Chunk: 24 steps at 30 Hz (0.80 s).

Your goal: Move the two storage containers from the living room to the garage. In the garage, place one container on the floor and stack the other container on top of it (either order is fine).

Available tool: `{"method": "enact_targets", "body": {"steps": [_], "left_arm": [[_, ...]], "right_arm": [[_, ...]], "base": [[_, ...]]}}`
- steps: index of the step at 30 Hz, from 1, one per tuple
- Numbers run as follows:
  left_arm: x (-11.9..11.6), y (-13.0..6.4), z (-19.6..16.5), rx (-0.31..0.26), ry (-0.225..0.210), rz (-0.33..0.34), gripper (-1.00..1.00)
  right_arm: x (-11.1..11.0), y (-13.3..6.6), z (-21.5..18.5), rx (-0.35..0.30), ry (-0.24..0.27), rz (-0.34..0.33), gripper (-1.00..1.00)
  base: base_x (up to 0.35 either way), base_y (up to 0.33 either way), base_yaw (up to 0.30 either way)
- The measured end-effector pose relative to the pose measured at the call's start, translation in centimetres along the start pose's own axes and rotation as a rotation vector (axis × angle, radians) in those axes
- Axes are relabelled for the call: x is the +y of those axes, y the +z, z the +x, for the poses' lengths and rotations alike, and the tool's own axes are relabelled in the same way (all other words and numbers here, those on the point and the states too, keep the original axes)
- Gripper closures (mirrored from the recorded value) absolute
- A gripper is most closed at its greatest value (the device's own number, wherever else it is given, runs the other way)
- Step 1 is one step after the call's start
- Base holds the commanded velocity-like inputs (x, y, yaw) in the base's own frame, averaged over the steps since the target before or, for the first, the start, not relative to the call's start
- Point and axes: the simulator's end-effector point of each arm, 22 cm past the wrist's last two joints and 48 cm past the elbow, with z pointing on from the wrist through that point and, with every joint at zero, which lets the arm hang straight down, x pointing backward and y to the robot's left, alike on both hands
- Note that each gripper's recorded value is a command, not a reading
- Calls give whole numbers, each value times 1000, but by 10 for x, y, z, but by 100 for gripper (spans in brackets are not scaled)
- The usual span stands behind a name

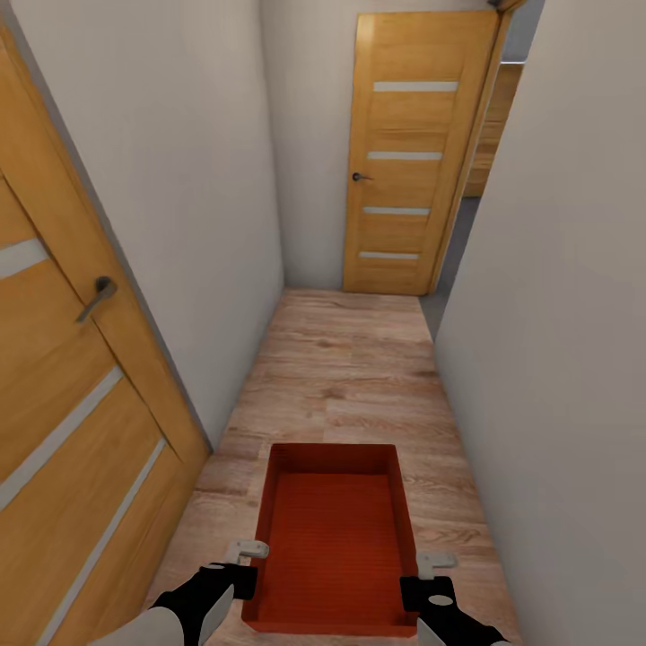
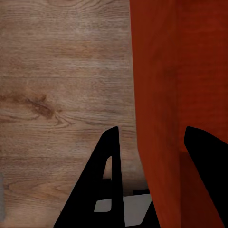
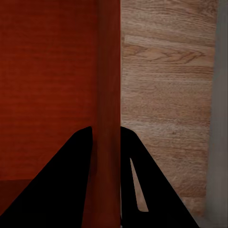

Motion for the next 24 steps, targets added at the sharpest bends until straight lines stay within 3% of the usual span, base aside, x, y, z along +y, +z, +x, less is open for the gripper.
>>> {"method": "enact_targets", "body": {"steps": [24], "left_arm": [[0,0,0,0,0,0,100]], "right_arm": [[0,0,0,0,0,0,100]], "base": [[324,0,0]]}}
